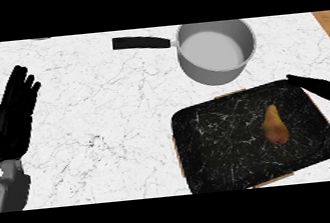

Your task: Pick the pear from the tray and place it in the pot

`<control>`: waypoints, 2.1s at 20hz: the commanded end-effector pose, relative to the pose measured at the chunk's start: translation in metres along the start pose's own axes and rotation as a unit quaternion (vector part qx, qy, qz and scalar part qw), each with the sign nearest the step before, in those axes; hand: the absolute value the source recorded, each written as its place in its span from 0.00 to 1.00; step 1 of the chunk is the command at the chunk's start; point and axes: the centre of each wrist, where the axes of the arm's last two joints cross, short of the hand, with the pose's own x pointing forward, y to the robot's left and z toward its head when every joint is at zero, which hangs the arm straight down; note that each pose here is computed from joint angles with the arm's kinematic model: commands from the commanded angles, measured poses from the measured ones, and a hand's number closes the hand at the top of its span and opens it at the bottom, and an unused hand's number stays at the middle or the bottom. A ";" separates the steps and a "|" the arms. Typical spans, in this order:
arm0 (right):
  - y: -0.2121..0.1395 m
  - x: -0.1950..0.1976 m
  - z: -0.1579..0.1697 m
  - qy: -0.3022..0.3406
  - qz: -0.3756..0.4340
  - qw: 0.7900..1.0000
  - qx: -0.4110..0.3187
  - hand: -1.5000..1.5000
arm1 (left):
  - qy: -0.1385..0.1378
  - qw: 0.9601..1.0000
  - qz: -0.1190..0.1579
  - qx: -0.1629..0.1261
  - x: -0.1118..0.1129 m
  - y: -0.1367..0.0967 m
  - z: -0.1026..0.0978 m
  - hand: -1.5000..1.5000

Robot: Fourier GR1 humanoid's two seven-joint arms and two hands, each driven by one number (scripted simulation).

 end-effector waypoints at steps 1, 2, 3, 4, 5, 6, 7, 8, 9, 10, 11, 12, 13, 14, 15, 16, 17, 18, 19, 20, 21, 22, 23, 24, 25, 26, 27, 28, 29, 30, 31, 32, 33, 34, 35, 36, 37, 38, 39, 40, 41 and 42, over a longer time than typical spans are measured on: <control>0.012 0.007 -0.012 0.009 0.000 1.000 0.010 0.00 | 0.004 1.000 -0.002 0.007 0.004 -0.016 -0.002 0.50; 0.013 0.005 -0.005 0.008 -0.002 1.000 0.009 0.00 | -0.007 1.000 -0.004 0.000 -0.003 -0.022 0.012 0.50; 0.013 0.021 -0.017 0.014 0.004 1.000 0.008 0.00 | 0.002 1.000 -0.005 0.007 0.000 -0.016 0.004 0.50; 0.017 -0.019 -0.007 0.025 0.002 1.000 0.019 0.00 | -0.003 1.000 -0.011 0.001 0.022 -0.014 -0.008 0.50; 0.034 0.005 -0.013 0.032 0.024 0.999 0.022 0.00 | 0.002 1.000 -0.005 0.002 0.010 0.000 -0.009 0.50; 0.029 -0.007 -0.002 0.047 0.023 0.999 0.016 0.00 | 0.001 1.000 -0.006 -0.001 -0.007 -0.026 0.001 0.50; 0.042 0.011 -0.011 0.055 0.031 0.998 0.012 0.00 | -0.003 1.000 -0.005 -0.003 0.017 -0.004 0.003 0.50; 0.050 0.015 -0.012 0.062 0.032 0.997 0.015 0.00 | 0.005 1.000 -0.002 0.004 -0.009 -0.012 -0.004 0.50; 0.023 0.002 -0.008 0.067 0.028 0.997 0.012 0.00 | -0.004 1.000 -0.002 0.001 0.015 0.001 -0.008 0.50; 0.026 -0.010 -0.016 0.077 0.036 0.996 0.013 0.00 | 0.011 1.000 0.002 0.001 -0.012 -0.018 0.001 0.50; 0.039 0.005 -0.009 0.069 0.032 0.997 0.011 0.00 | 0.001 1.000 0.002 0.003 0.020 -0.014 -0.026 0.50; 0.031 0.020 -0.020 0.069 0.029 0.997 0.003 0.00 | 0.006 1.000 0.003 -0.006 0.000 0.004 -0.012 0.50; 0.019 0.000 -0.019 0.070 0.036 0.997 0.007 0.00 | -0.004 1.000 0.008 -0.004 0.022 -0.031 -0.004 0.50; 0.023 -0.010 -0.026 0.070 0.031 0.997 0.011 0.00 | 0.003 1.000 0.006 0.006 -0.001 0.002 0.006 0.50; 0.036 -0.012 -0.032 0.061 0.026 0.998 0.010 0.00 | -0.003 1.000 -0.006 0.000 0.015 0.012 -0.011 0.50; 0.057 -0.010 -0.037 0.057 0.025 0.998 0.007 0.00 | -0.009 1.000 -0.001 0.002 0.021 0.005 -0.007 0.50; 0.045 -0.009 -0.026 0.059 0.031 0.998 0.005 0.00 | 0.000 1.000 0.004 0.004 0.007 -0.006 0.001 0.50; 0.067 -0.004 -0.033 0.063 0.031 0.997 0.013 0.00 | 0.002 1.000 0.003 -0.003 0.002 -0.013 -0.007 0.50; 0.063 -0.004 -0.028 0.059 0.030 0.998 0.011 0.00 | 0.006 1.000 0.001 0.000 0.004 0.007 -0.009 0.50; 0.048 -0.016 -0.036 0.064 0.033 0.997 0.008 0.00 | 0.005 1.000 -0.004 0.000 0.013 -0.011 0.000 0.50; 0.068 -0.034 -0.028 0.074 0.039 0.996 0.012 0.00 | -0.001 1.000 -0.003 0.007 -0.002 -0.019 0.000 0.50; 0.056 -0.012 -0.038 0.071 0.039 0.997 0.008 0.00 | -0.007 1.000 -0.003 -0.005 0.002 -0.032 -0.004 0.50; 0.055 -0.014 -0.052 0.080 0.043 0.996 0.016 0.00 | -0.002 1.000 0.007 -0.004 -0.011 0.004 -0.004 0.50; 0.065 -0.021 -0.036 0.088 0.040 0.995 0.014 0.00 | 0.006 1.000 -0.011 -0.001 0.006 -0.011 -0.002 0.50; 0.049 -0.001 -0.046 0.095 0.043 0.994 0.019 0.00 | 0.007 1.000 0.000 0.002 -0.005 -0.008 0.006 0.50; 0.068 -0.026 -0.052 0.096 0.041 0.994 0.016 0.00 | -0.007 1.000 -0.008 0.002 0.009 -0.017 -0.002 0.50; 0.055 -0.030 -0.052 0.095 0.030 0.995 0.012 0.00 | 0.005 1.000 0.005 -0.005 0.005 -0.029 -0.005 0.50; 0.065 -0.032 -0.054 0.090 0.038 0.995 0.014 0.00 | 0.009 1.000 0.004 -0.004 -0.004 -0.011 0.006 0.50; 0.061 -0.027 -0.065 0.087 0.031 0.996 0.021 0.00 | 0.005 1.000 0.000 -0.012 0.008 -0.028 -0.001 0.50; 0.068 -0.032 -0.050 0.083 0.037 0.996 0.024 0.00 | -0.007 1.000 0.000 0.008 0.009 -0.002 0.008 0.50; 0.086 -0.025 -0.052 0.047 0.077 0.995 0.038 1.00 | 0.001 1.000 0.000 0.008 -0.021 -0.003 -0.002 0.50; 0.068 -0.036 -0.036 0.037 0.085 0.994 0.051 1.00 | 0.001 1.000 -0.005 -0.007 0.011 0.000 0.001 0.50; 0.074 -0.020 -0.059 0.026 0.103 0.994 0.030 1.00 | 0.011 1.000 -0.005 -0.002 0.003 -0.013 -0.003 0.50; 0.079 -0.030 -0.056 0.022 0.104 0.994 0.026 1.00 | -0.007 1.000 -0.002 -0.005 0.003 -0.008 0.005 0.50; 0.098 -0.019 -0.059 0.024 0.100 0.994 0.031 1.00 | 0.004 1.000 0.005 -0.002 0.007 -0.018 -0.004 0.50; 0.061 -0.033 -0.053 0.022 0.088 0.996 0.020 1.00 | -0.004 1.000 -0.010 0.003 -0.001 -0.016 -0.001 0.50; 0.089 -0.045 -0.046 0.018 0.093 0.995 0.028 1.00 | -0.006 1.000 -0.007 0.003 0.013 -0.034 -0.011 0.50; 0.059 -0.035 -0.047 0.020 0.099 0.995 0.020 1.00 | -0.001 1.000 0.008 -0.005 -0.009 0.006 -0.006 0.50; 0.091 -0.030 -0.055 0.014 0.090 0.995 0.033 1.00 | 0.000 1.000 -0.010 0.004 0.018 -0.005 -0.006 0.50; 0.065 -0.027 -0.053 0.020 0.089 0.995 0.028 1.00 | 0.004 1.000 0.002 -0.005 -0.014 -0.017 -0.013 0.50; 0.066 -0.043 -0.066 0.020 0.094 0.995 0.035 1.00 | 0.002 1.000 -0.002 -0.003 0.008 -0.002 -0.007 0.50; 0.094 -0.048 -0.037 0.020 0.101 0.994 0.036 1.00 | 0.001 1.000 0.002 0.006 0.013 0.001 -0.014 0.50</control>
